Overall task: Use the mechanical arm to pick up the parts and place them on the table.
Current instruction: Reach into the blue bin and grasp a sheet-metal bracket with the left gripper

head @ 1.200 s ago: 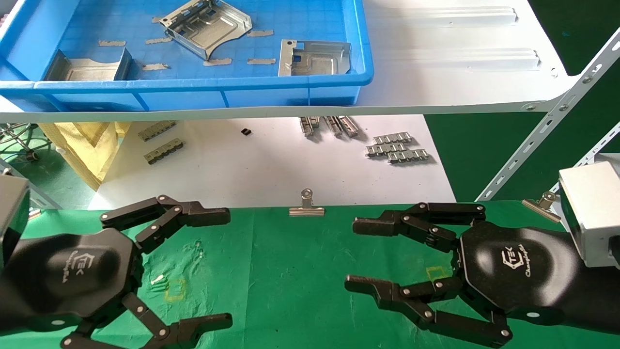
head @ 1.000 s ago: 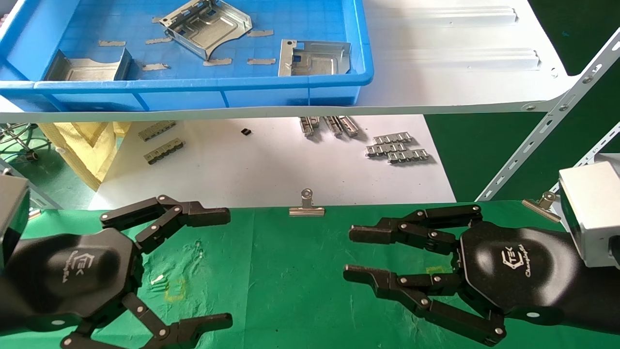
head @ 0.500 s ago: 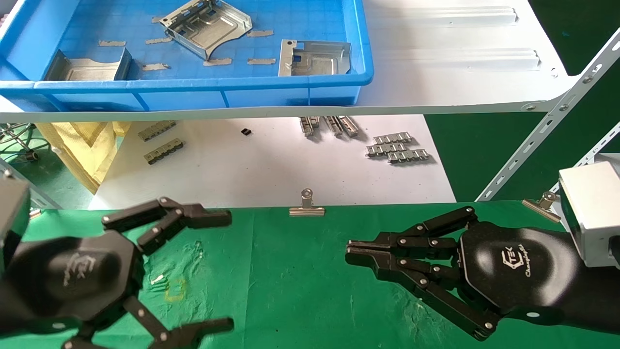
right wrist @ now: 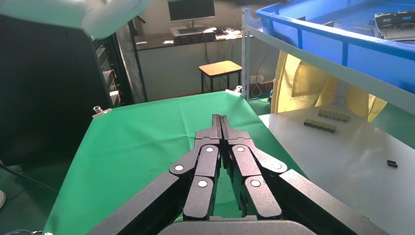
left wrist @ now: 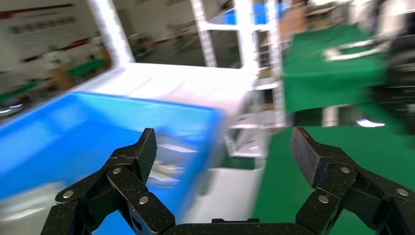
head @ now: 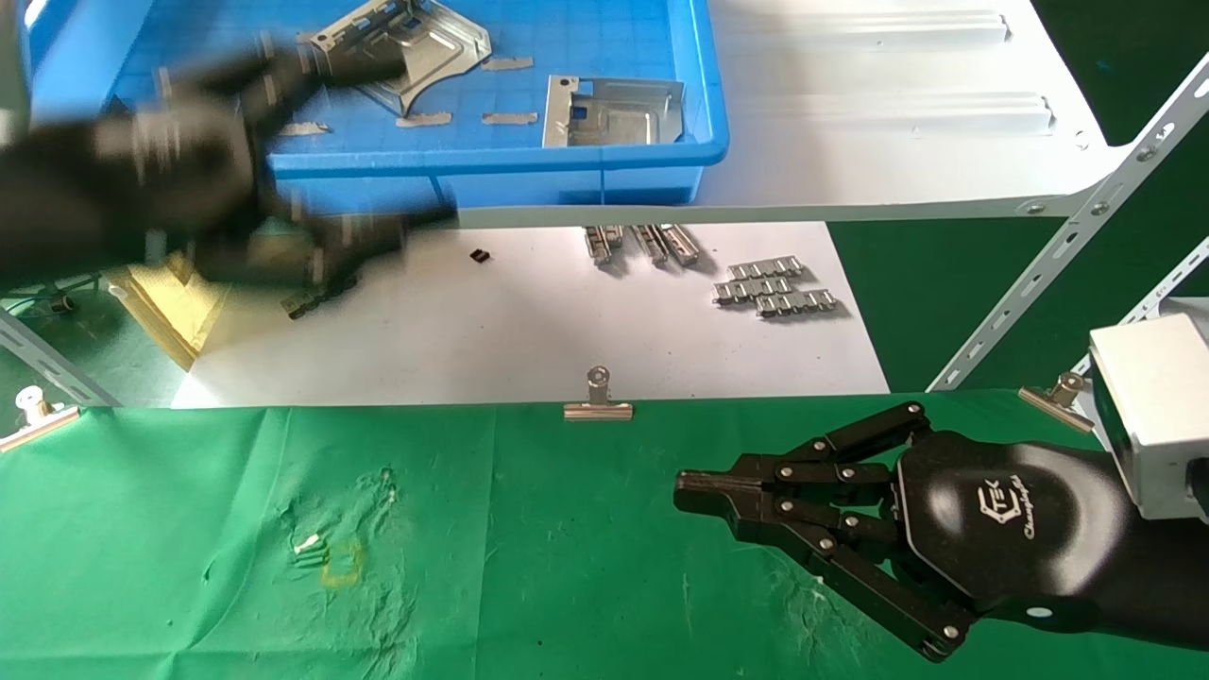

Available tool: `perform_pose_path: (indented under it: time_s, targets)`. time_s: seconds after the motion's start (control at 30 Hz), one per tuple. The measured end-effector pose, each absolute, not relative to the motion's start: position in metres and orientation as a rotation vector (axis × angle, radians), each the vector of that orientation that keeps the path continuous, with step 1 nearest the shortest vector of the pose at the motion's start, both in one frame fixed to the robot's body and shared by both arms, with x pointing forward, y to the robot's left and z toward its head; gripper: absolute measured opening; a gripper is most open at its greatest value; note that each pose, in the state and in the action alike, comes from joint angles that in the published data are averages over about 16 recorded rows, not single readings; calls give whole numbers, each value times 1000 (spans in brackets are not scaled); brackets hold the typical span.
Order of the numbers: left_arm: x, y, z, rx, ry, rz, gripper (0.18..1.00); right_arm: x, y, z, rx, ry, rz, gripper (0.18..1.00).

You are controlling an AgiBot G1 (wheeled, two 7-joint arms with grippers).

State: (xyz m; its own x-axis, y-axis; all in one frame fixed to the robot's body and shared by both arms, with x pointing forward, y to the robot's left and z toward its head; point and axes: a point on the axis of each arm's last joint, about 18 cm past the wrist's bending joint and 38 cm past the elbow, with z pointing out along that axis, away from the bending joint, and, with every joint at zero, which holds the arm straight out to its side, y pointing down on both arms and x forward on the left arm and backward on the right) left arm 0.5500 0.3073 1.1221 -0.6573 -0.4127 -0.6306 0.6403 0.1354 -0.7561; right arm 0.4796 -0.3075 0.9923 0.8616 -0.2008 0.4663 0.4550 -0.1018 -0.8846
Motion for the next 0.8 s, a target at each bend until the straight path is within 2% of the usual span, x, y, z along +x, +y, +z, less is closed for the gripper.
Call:
perform_pose_path:
  time_s: [0.37, 0.6, 0.8]
  targets:
    - [636, 314, 1204, -117, 1449, -1524, 1001, 480, -308, 992, -1581, -205, -558, 192]
    - [679, 314, 1217, -335, 1381, -1425, 1001, 480, -308, 992, -1581, -205, -558, 192]
    - [701, 311, 1215, -443, 1358, -1366, 999, 480, -308, 992, -1581, -205, -558, 192]
